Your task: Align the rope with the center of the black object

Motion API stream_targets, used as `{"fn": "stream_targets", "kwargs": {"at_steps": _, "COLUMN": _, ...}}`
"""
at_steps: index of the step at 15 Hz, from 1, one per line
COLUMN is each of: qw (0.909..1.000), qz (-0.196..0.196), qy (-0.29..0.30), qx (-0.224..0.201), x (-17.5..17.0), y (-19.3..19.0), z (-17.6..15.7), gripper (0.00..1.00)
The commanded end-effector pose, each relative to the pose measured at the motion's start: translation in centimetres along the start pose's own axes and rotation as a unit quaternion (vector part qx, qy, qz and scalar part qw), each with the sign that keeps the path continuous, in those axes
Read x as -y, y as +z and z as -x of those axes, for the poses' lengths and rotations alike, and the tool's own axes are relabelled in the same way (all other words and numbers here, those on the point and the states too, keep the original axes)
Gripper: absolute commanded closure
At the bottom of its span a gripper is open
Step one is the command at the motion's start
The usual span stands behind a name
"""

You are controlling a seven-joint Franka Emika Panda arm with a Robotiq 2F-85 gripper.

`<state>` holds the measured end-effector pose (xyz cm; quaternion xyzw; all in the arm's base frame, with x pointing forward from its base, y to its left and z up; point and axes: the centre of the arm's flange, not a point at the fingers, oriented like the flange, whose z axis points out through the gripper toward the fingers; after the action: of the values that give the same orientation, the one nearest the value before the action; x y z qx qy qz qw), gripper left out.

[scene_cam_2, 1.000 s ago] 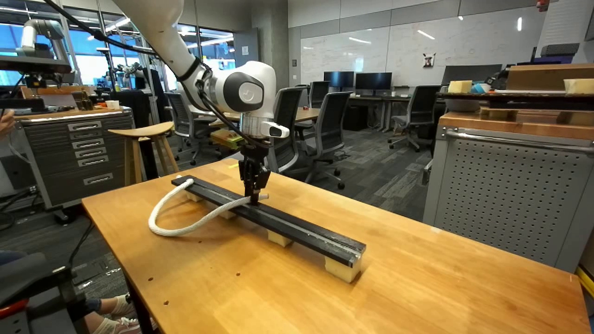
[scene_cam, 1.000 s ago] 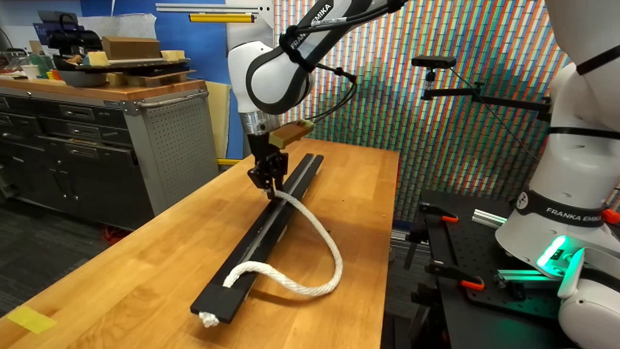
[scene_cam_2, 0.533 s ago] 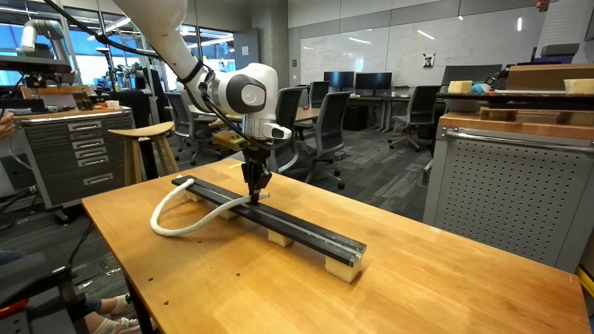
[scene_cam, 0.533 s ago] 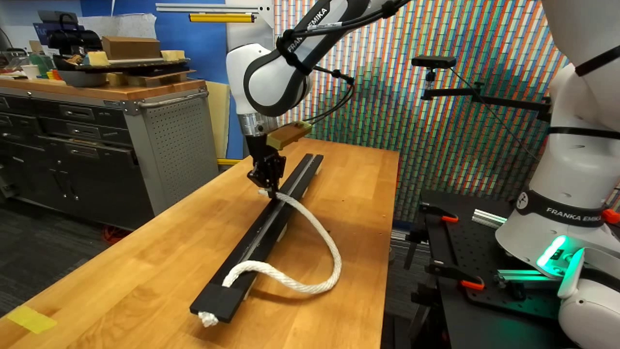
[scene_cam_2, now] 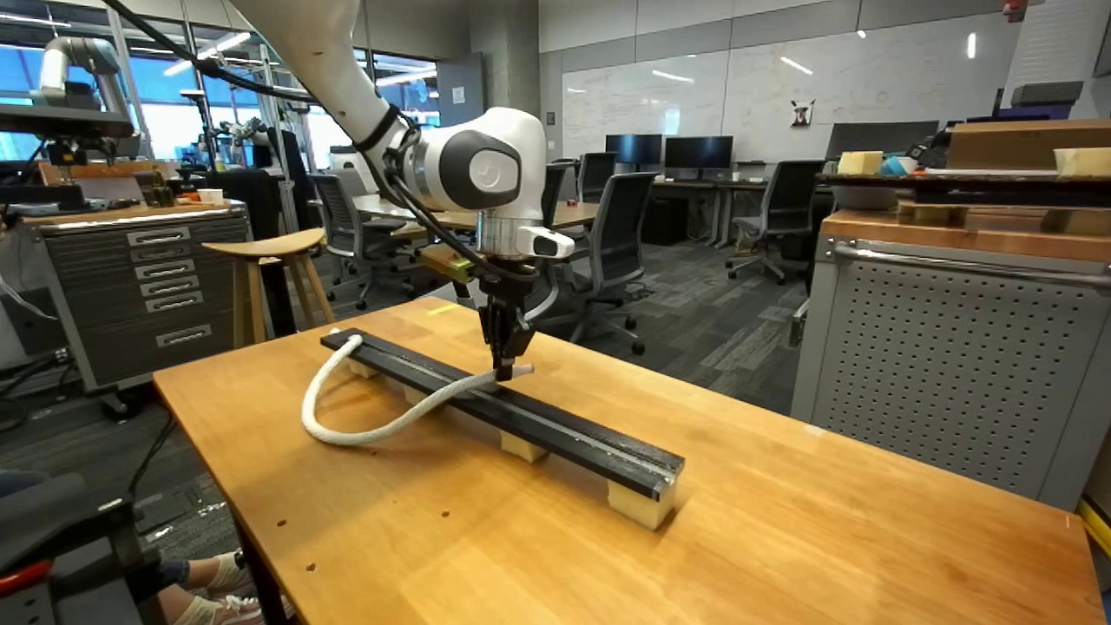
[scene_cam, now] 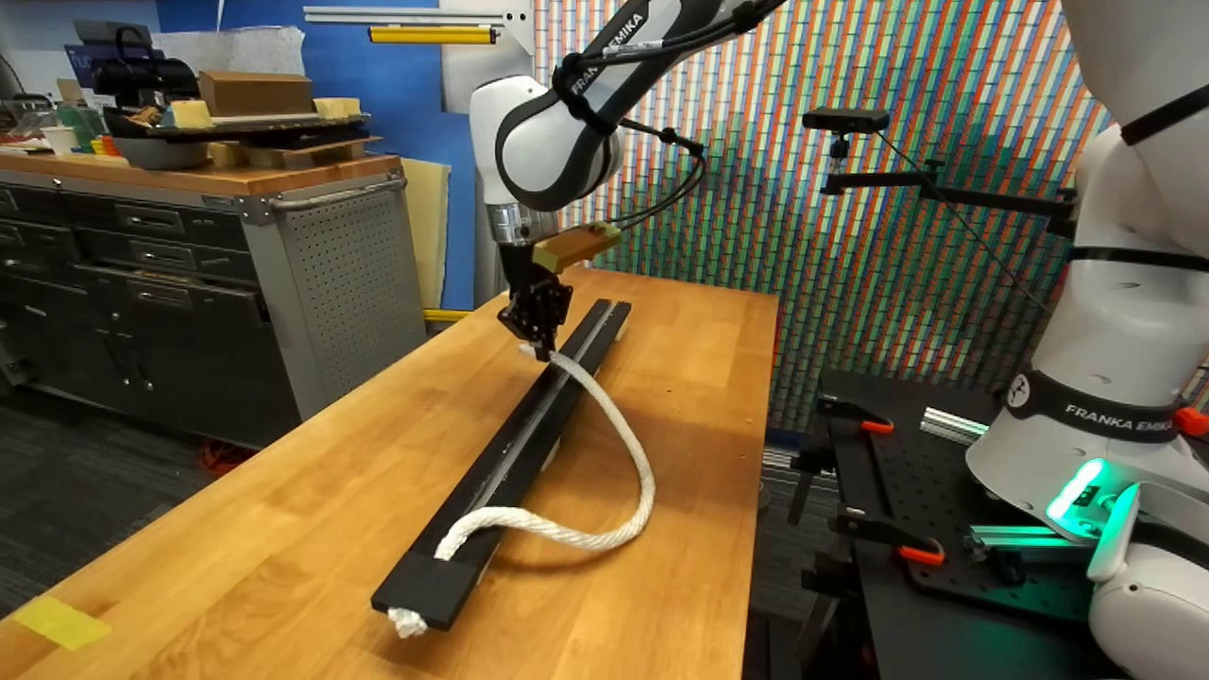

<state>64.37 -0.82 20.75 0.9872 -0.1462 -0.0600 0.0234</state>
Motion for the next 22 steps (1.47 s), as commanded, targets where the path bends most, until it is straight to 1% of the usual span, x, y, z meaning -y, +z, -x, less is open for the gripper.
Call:
{"fn": "stream_targets", "kwargs": {"at_steps": 1, "qw": 0.9988, "qz": -0.008, "qy": 0.041, "qx": -0.024, "x": -3.6, "y": -1.4, "z": 1.2, "gripper": 0.97}}
{"fn": "stream_targets", "kwargs": {"at_steps": 5, "qw": 0.9953, "qz": -0.007, "qy": 0.086, "qx": -0.044, "x": -6.7, "y": -2.0, "z": 0.7, "gripper": 0.97}}
{"fn": "stream_targets", "kwargs": {"at_steps": 9, "qw": 0.9861, "qz": -0.008, "qy": 0.148, "qx": -0.074, "x": -9.5, "y": -2.5, "z": -0.6, "gripper": 0.97}}
{"fn": "stream_targets", "kwargs": {"at_steps": 11, "qw": 0.9816, "qz": -0.01, "qy": 0.173, "qx": -0.081, "x": -10.9, "y": -3.0, "z": -1.4, "gripper": 0.97}}
{"fn": "stream_targets", "kwargs": {"at_steps": 18, "qw": 0.9604, "qz": -0.007, "qy": 0.267, "qx": -0.078, "x": -17.8, "y": -2.9, "z": -2.0, "gripper": 0.97}}
{"fn": "stream_targets", "kwargs": {"at_steps": 22, "qw": 0.9513, "qz": -0.017, "qy": 0.299, "qx": -0.073, "x": -20.0, "y": -2.5, "z": -2.0, "gripper": 0.97}}
